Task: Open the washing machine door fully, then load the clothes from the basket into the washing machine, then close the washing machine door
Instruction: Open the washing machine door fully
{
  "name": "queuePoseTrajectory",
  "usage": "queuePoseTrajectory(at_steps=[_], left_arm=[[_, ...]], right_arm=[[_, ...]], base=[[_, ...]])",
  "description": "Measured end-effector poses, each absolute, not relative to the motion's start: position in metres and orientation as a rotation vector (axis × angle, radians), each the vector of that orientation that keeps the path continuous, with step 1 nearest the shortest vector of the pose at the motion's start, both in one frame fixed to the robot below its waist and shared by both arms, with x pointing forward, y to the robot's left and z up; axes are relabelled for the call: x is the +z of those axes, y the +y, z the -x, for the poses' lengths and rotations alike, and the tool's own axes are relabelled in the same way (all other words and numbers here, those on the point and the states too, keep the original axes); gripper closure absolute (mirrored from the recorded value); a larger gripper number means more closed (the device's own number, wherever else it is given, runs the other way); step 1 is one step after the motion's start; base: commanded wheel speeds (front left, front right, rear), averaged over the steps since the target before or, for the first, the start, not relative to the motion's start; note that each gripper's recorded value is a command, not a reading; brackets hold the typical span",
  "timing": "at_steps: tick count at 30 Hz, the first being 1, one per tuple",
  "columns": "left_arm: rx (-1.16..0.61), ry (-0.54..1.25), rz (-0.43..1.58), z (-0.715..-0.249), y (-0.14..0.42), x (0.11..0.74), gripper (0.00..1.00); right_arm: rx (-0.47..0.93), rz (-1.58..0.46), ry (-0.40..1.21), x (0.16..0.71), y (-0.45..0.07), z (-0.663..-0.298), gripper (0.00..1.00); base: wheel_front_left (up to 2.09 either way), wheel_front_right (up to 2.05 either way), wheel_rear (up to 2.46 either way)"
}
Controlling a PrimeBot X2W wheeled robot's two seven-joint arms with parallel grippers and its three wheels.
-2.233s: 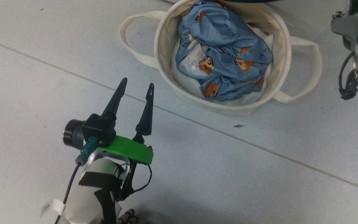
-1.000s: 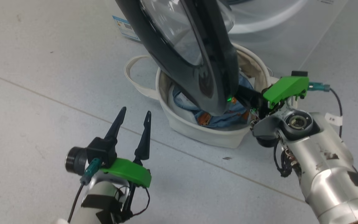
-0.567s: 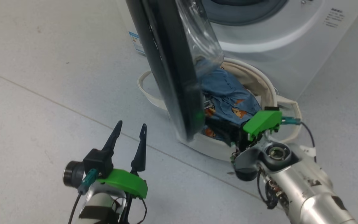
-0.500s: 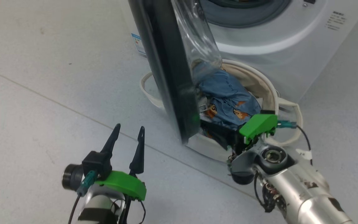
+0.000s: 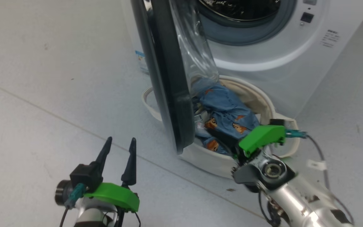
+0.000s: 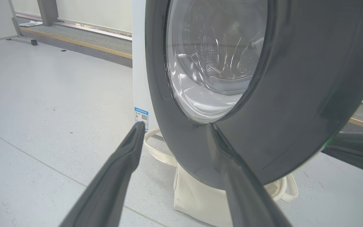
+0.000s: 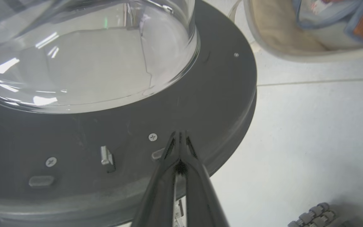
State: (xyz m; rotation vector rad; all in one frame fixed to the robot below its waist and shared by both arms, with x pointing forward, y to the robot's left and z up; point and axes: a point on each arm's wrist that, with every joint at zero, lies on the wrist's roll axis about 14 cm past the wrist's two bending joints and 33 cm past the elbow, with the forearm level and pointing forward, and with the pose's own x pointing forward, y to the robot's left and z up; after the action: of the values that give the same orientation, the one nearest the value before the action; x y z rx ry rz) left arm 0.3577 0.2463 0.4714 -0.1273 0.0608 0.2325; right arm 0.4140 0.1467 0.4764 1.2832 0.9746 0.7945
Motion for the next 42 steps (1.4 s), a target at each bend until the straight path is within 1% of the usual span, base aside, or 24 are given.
queuePoseTrajectory(at_steps=[2,6,7,8,9,12,14,16,18,20,22,23,24,32,42], left_arm=[[0.227,0.041,0.128,-0.358,0.246,0.477,0.00],[0.203,0.001,0.127,-0.359,0.241,0.489,0.00],[0.203,0.001,0.127,-0.359,0.241,0.489,0.00],[0.200,-0.003,0.131,-0.358,0.239,0.490,0.00],[0.184,-0.003,0.142,-0.354,0.234,0.488,0.00],[0.165,-0.004,0.148,-0.350,0.228,0.487,0.00],[0.155,-0.017,0.145,-0.351,0.225,0.491,0.00],[0.137,-0.034,0.142,-0.354,0.220,0.496,0.00],[0.113,-0.048,0.142,-0.357,0.215,0.501,0.00],[0.098,-0.063,0.140,-0.360,0.211,0.506,0.00],[0.082,-0.069,0.134,-0.364,0.207,0.508,0.00],[0.073,-0.069,0.132,-0.366,0.204,0.508,0.00],[0.068,-0.067,0.132,-0.367,0.203,0.507,0.00],[0.044,-0.052,0.123,-0.372,0.195,0.503,0.00],[0.024,-0.050,0.124,-0.366,0.189,0.502,0.00]], right_arm=[[0.758,-1.164,0.852,0.473,0.128,-0.423,1.00],[0.678,-0.877,0.532,0.476,0.073,-0.446,1.00],[0.678,-0.877,0.532,0.476,0.073,-0.446,1.00],[0.670,-0.820,0.458,0.480,0.062,-0.447,1.00],[0.672,-0.712,0.351,0.484,0.047,-0.442,1.00],[0.676,-0.523,0.250,0.487,0.025,-0.437,1.00],[0.642,-0.415,0.113,0.509,0.001,-0.444,1.00],[0.598,-0.336,-0.002,0.528,-0.018,-0.443,1.00],[0.560,-0.317,-0.049,0.531,-0.025,-0.427,1.00],[0.542,-0.272,-0.028,0.514,-0.027,-0.403,1.00],[0.491,-0.232,-0.013,0.501,-0.039,-0.390,1.00],[0.465,-0.214,-0.017,0.500,-0.048,-0.388,0.65],[0.443,-0.215,-0.029,0.503,-0.054,-0.388,0.00],[0.377,-0.216,-0.095,0.520,-0.071,-0.392,0.00],[0.397,-0.215,-0.084,0.517,-0.063,-0.387,0.00]], base=[[0.00,0.00,0.00],[0.00,0.00,0.00],[0.00,0.00,0.00],[0.00,0.00,0.00],[0.00,0.00,0.00],[0.00,0.00,0.00],[0.00,0.00,0.00],[0.00,0.00,0.00],[0.00,0.00,0.00],[0.00,0.00,0.00],[0.00,0.00,0.00],[0.00,0.00,0.00],[0.00,0.00,0.00],[0.00,0.00,0.00],[0.00,0.00,0.00]])
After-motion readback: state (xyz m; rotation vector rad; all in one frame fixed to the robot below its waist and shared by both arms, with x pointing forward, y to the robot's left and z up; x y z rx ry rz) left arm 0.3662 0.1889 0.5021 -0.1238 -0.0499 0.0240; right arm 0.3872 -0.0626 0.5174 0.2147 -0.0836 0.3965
